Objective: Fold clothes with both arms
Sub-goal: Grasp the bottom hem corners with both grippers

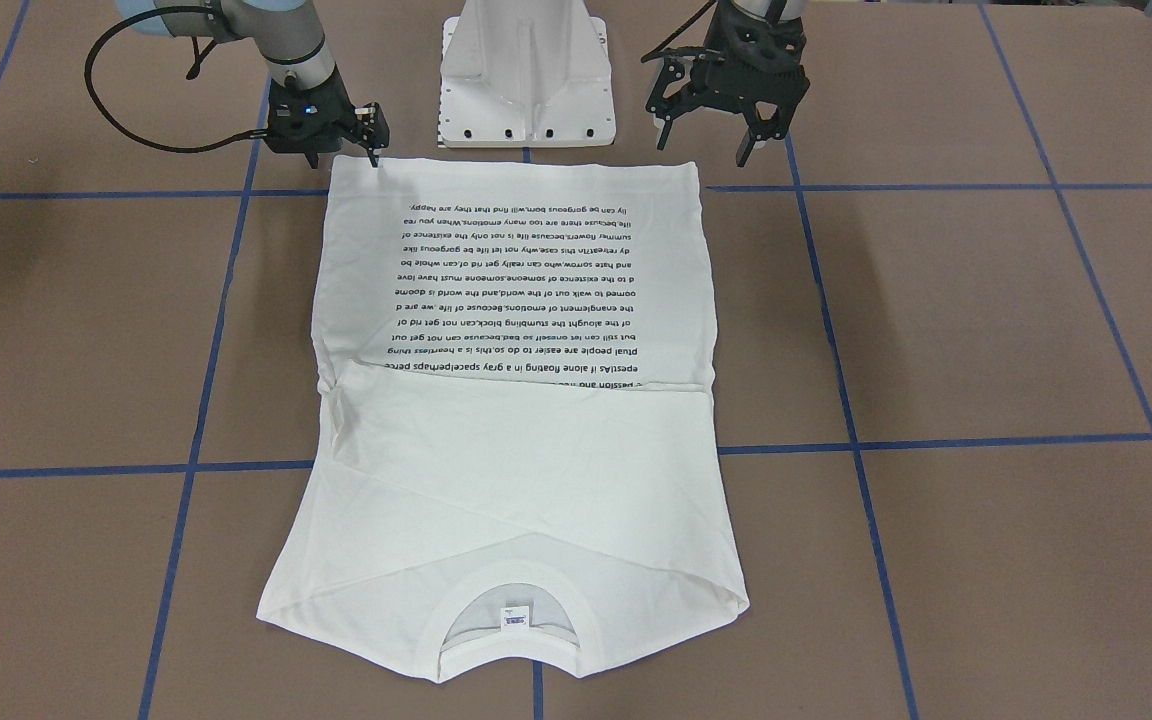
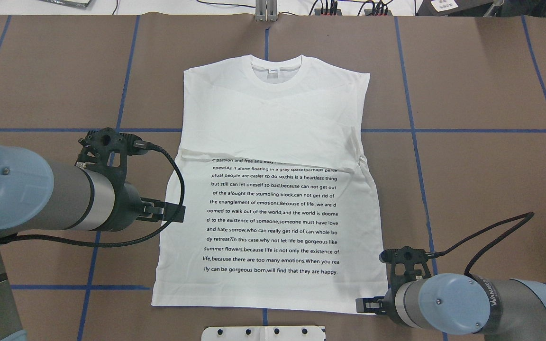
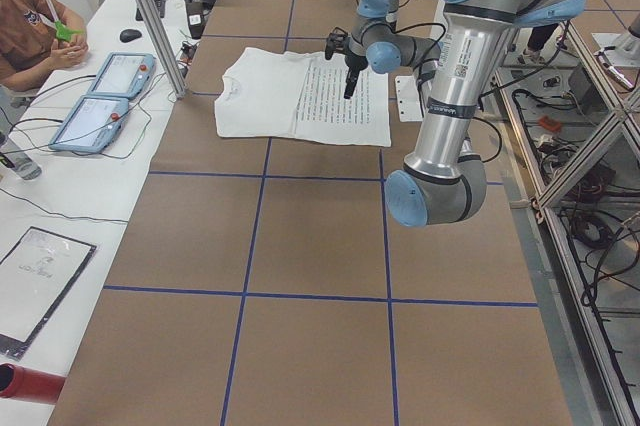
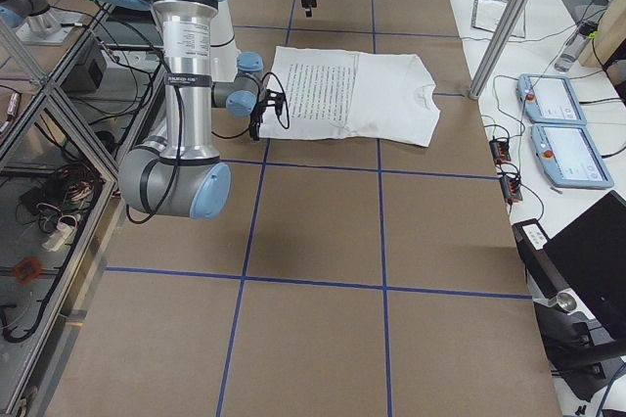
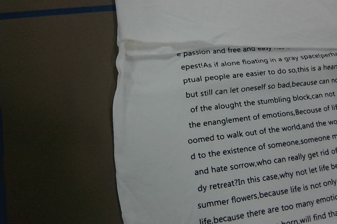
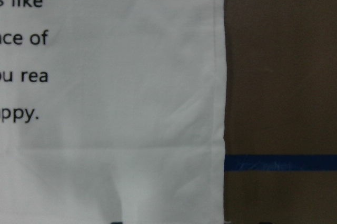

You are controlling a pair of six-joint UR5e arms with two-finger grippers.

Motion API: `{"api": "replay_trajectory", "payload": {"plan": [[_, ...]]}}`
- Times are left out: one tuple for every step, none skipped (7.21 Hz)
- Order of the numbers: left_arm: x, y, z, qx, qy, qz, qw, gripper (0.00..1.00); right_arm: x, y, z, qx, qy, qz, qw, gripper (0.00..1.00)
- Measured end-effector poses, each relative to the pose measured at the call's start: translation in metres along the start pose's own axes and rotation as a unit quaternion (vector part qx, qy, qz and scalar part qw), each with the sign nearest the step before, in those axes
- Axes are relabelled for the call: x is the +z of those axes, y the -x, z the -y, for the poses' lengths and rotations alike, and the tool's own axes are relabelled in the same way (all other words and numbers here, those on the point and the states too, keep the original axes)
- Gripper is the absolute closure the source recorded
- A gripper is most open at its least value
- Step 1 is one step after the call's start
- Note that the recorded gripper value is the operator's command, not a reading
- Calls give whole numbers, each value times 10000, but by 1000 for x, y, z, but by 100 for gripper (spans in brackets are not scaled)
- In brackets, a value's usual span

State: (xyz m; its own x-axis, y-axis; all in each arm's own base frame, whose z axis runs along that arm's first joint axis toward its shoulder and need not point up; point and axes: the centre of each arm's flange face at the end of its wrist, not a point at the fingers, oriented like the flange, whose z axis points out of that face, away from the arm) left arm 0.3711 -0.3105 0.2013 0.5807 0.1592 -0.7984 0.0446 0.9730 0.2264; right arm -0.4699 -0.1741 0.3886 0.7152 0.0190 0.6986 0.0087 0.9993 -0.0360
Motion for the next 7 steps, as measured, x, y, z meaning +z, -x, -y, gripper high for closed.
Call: {"api": "replay_trajectory", "payload": {"plan": [[0, 0, 0, 1, 14, -6, 10000, 1, 2, 0, 0, 6, 12, -86, 10000, 39], [0, 0, 0, -1, 21, -2, 10000, 1, 2, 0, -1, 9, 17, -128, 9999, 45], [2, 1, 0, -4, 26, 8, 10000, 1, 2, 0, 0, 12, 16, -136, 9999, 55], [2, 1, 0, -5, 31, 11, 10000, 1, 1, 1, 0, 13, 16, -137, 9999, 69], [2, 0, 0, -5, 36, 9, 10000, 1, 1, 1, 0, 12, 17, -133, 9999, 84], [3, 0, 0, -7, 38, 11, 10000, 1, 0, 3, 0, 12, 23, -119, 9999, 94], [3, 0, 0, -10, 41, 20, 10000, 1, -1, 5, 0, 14, 24, -103, 9999, 100]]}}
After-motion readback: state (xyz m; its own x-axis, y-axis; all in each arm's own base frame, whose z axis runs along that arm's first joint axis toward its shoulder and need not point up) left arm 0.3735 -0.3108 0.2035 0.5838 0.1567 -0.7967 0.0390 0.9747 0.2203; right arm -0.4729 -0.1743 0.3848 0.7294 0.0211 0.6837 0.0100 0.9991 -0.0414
